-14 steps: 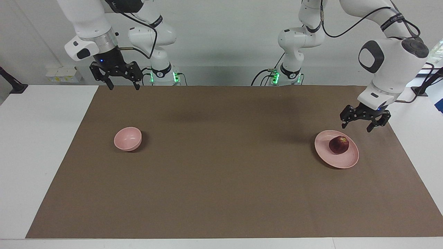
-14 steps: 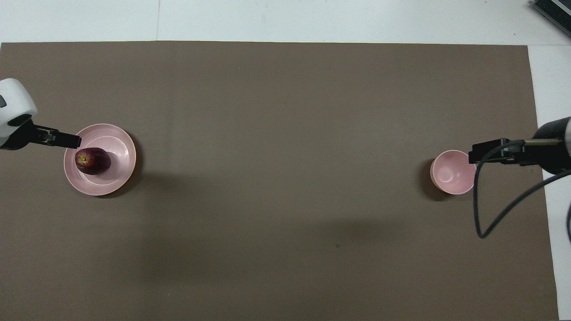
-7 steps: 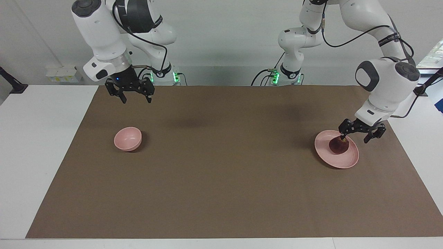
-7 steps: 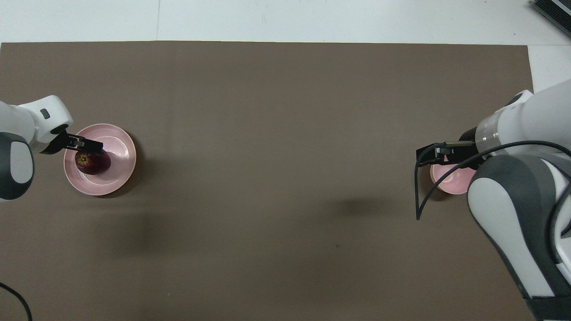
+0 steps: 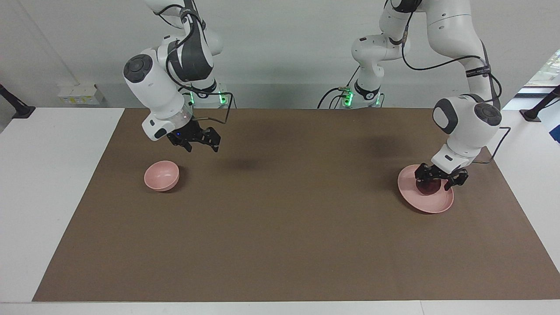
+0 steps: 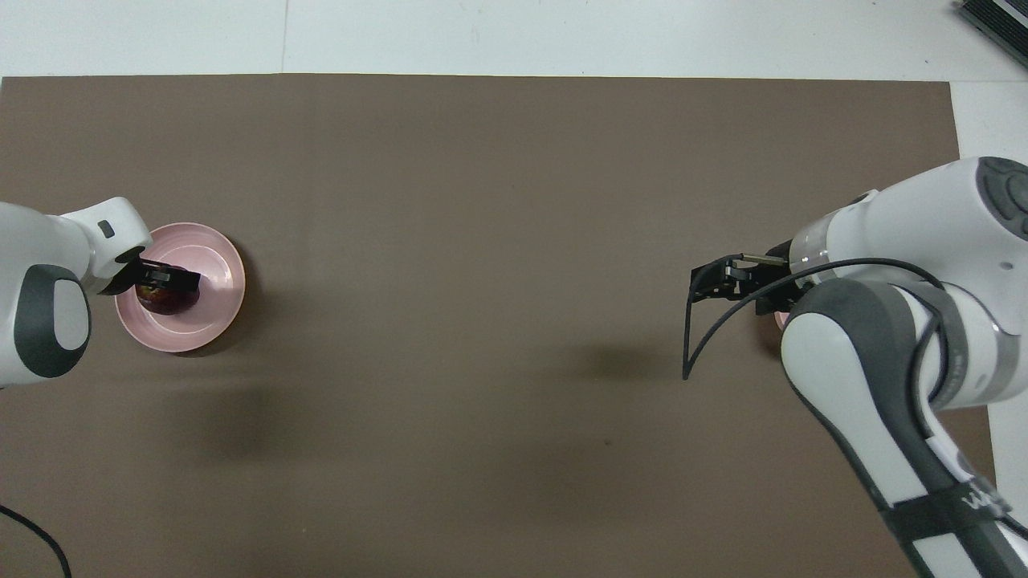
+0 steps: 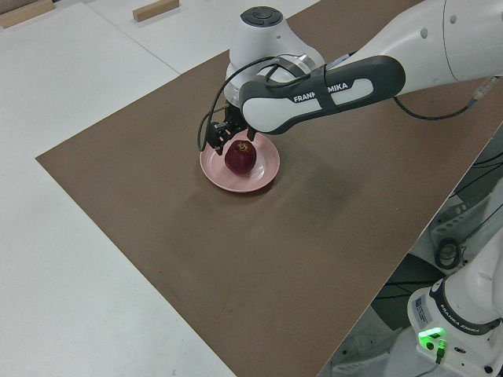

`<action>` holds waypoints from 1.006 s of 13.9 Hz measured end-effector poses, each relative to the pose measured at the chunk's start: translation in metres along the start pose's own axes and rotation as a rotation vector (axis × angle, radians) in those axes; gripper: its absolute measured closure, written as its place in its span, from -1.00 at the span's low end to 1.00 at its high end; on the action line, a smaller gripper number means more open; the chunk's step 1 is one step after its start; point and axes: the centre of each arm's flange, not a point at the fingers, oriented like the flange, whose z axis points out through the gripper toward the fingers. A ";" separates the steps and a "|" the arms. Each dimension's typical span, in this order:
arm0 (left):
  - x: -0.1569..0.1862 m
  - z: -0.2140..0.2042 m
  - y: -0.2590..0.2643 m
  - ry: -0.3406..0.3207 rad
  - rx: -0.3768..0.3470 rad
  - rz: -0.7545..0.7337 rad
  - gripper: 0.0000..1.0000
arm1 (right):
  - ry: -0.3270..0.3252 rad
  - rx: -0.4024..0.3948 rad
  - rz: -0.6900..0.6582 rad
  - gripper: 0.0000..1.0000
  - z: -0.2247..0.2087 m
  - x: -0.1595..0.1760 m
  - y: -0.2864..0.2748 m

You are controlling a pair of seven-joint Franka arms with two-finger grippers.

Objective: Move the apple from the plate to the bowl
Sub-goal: 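Lower the left gripper onto the red apple while the right gripper advances, then lift the apple with the left gripper toward the open right gripper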

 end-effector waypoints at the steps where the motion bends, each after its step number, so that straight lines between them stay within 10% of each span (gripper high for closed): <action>1: -0.001 0.001 0.000 -0.001 0.000 0.000 -0.87 | -0.005 0.001 0.023 -1.00 0.008 -0.002 -0.012; 5: -0.001 -0.001 0.000 0.001 0.000 0.004 -0.38 | -0.033 0.036 0.091 -1.00 0.018 -0.011 -0.036; 14: 0.017 -0.028 0.028 0.093 -0.103 -0.046 -0.33 | -0.186 0.342 0.436 -1.00 0.026 -0.020 -0.062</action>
